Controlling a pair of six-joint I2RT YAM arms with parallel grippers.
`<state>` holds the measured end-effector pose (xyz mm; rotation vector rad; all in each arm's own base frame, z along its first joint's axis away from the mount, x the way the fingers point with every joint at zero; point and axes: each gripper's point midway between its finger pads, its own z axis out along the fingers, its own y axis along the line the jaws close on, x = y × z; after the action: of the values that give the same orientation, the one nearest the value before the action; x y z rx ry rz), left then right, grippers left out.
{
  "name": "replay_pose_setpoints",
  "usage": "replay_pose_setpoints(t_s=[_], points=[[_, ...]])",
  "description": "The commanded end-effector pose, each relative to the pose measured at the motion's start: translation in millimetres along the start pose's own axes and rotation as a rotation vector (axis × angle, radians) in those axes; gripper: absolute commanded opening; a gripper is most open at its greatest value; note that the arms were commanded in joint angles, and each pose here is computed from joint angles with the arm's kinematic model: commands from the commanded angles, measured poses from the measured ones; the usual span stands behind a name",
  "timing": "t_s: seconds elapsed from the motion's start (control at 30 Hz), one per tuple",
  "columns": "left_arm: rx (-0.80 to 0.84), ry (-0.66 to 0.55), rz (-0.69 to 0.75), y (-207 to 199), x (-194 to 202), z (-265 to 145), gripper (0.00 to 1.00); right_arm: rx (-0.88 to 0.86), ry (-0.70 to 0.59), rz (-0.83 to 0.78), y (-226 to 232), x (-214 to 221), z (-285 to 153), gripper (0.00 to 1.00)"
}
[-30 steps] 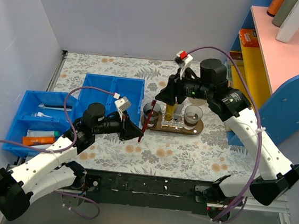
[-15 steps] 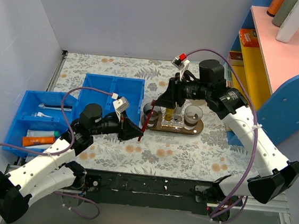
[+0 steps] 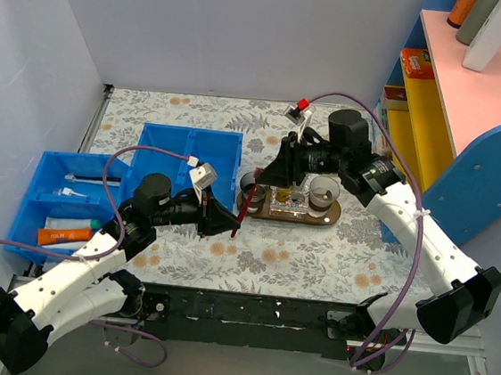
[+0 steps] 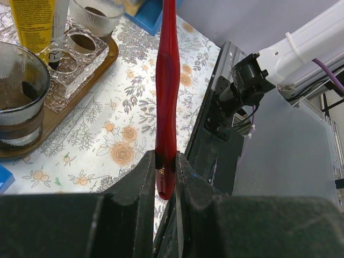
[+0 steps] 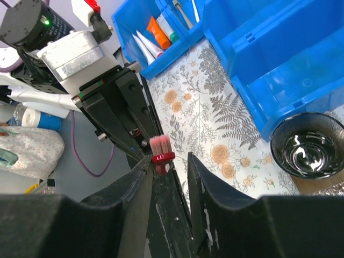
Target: Prepare toiletry sets of a toothbrush and toothpaste on the tray
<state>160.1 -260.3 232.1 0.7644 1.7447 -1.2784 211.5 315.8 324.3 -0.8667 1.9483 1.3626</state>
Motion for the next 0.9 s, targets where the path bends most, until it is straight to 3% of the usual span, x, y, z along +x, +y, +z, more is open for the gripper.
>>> replay_pose_setpoints(t_s=[0.0,0.7,0.83,0.87], points=[[0.033,-0.020,0.041,-9.5,-8.3,-1.3,0.00,-0.065,-0.083,-0.073,19.3,-23.1,-5.7,0.39],[0.031,-0.027,0.047,-10.1,-10.3,-2.1,0.00,-0.110,-0.075,-0.059,23.7,-16.4,-4.2,0.25],[0.028,-0.028,0.045,-9.7,-10.2,-2.3,0.00,-0.144,-0.076,-0.056,27.9,-15.6,-2.9,0.14],[0.030,-0.028,0.046,-10.2,-10.3,-2.5,0.00,-0.147,-0.074,-0.044,27.4,-13.3,-2.3,0.07]])
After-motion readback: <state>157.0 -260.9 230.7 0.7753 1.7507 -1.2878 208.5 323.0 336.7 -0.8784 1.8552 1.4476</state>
